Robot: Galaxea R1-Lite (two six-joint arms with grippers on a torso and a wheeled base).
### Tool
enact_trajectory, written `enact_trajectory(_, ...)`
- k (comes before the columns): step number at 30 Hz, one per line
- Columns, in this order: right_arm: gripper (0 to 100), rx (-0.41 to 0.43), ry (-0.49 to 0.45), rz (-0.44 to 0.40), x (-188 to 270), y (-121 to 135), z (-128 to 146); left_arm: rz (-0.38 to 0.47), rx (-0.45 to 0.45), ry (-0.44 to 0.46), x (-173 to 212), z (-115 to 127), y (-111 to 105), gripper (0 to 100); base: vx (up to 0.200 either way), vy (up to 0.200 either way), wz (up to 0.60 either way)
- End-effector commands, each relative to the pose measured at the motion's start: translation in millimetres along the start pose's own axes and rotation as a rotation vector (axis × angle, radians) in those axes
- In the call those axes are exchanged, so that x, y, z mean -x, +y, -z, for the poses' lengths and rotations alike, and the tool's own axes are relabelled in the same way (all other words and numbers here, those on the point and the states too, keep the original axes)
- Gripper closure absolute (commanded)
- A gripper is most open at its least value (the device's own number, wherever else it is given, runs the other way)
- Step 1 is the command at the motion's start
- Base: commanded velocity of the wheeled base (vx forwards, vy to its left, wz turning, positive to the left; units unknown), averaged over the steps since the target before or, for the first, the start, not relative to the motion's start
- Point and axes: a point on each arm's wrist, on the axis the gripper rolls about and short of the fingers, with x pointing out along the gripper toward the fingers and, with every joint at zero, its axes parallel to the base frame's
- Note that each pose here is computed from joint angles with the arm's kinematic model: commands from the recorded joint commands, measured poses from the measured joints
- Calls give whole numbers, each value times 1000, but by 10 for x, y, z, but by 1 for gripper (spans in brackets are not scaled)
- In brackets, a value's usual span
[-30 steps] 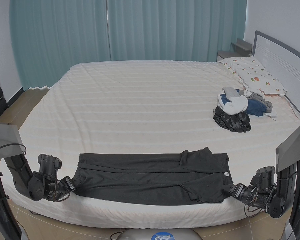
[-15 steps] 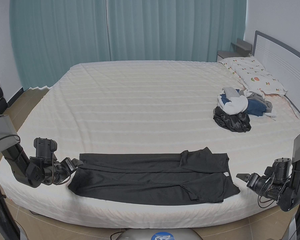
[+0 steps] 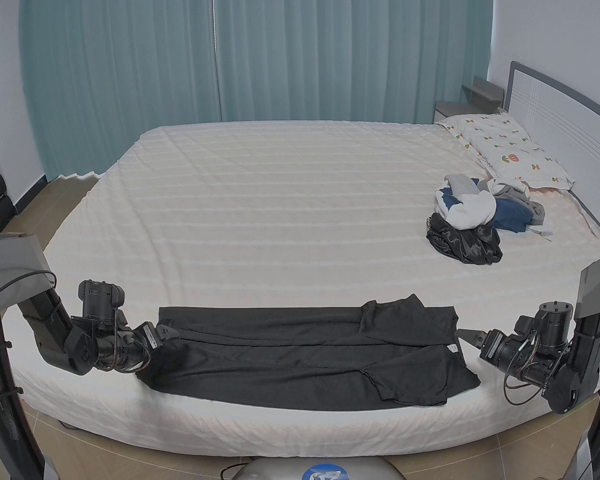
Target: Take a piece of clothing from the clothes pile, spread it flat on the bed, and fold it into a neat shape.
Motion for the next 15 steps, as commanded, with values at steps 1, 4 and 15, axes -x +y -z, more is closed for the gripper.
enact_trajectory(1,0,7,37,-13,-144,-18,80,-7,-11,33,-104,75,-2,0,0,0,0)
enact_trajectory(4,0,-16,75,-17,-166,-81,123,-8,-11,32,-157,62,-2,100,0,0,0)
enact_trajectory(15,0,-20,86,-3,-158,-139,134,-91,5,-3,-154,66,70,100,0,0,0)
